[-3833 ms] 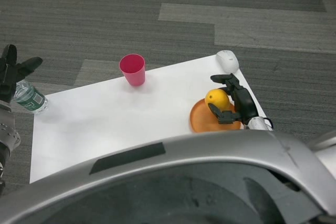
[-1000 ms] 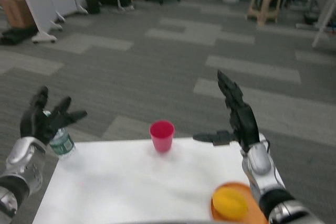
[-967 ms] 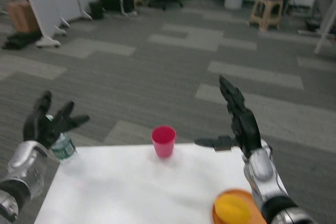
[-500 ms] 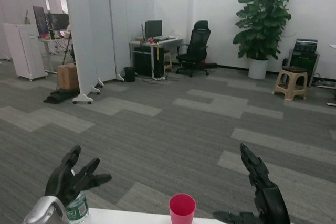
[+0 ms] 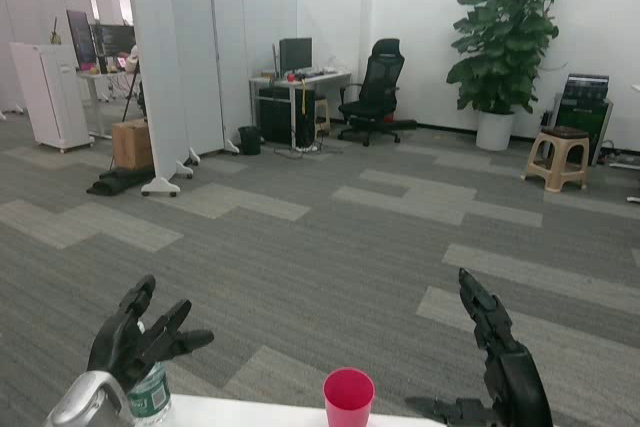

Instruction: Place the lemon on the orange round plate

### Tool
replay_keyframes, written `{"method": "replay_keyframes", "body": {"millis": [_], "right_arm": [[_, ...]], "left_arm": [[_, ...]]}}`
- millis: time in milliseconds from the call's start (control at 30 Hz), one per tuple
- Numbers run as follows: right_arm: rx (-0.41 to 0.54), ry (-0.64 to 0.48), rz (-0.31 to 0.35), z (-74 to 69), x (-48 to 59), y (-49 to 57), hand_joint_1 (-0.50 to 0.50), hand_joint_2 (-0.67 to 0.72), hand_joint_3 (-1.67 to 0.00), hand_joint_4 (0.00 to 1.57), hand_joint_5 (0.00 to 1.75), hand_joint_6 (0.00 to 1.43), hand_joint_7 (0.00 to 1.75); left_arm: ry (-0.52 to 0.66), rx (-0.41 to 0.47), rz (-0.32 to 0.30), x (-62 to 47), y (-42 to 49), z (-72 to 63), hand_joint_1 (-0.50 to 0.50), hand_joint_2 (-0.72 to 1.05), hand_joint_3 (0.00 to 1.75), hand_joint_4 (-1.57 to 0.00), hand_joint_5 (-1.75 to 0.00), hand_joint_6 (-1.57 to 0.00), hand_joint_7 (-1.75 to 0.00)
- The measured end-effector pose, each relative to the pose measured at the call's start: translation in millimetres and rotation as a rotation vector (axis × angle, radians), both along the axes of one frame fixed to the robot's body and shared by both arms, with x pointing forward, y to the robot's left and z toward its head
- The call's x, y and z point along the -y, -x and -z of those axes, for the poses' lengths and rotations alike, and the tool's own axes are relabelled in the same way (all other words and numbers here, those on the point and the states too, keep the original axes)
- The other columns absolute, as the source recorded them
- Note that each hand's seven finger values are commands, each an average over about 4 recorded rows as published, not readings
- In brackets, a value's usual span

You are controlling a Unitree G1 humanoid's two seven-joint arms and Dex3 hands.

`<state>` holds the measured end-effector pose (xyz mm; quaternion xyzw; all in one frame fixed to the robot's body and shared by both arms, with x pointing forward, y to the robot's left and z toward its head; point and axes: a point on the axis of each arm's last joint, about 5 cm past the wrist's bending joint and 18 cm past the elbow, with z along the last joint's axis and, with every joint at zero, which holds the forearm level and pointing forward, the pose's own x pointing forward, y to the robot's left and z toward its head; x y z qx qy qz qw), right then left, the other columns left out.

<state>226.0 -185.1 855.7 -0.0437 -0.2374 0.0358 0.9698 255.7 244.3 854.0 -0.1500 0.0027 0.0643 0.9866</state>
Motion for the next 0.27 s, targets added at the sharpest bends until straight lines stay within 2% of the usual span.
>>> {"method": "replay_keyframes", "body": {"millis": [67, 267], "right_arm": [[-0.001, 0.000, 0.000, 0.2, 0.0, 0.1, 0.21, -0.29, -0.40, 0.00, 0.29, 0.00, 0.10], [-0.014, 0.003, 0.005, 2.0, 0.7, 0.8, 0.21, -0.29, -0.40, 0.00, 0.29, 0.00, 0.07]], "left_arm": [[0.001, 0.001, 0.000, 0.1, 0.0, -0.1, 0.50, 0.96, 0.04, -0.07, 0.00, 0.00, 0.00], [0.004, 0.000, -0.001, 0.1, 1.2, 0.9, 0.50, 0.96, 0.09, -0.07, 0.00, 0.00, 0.00]]}}
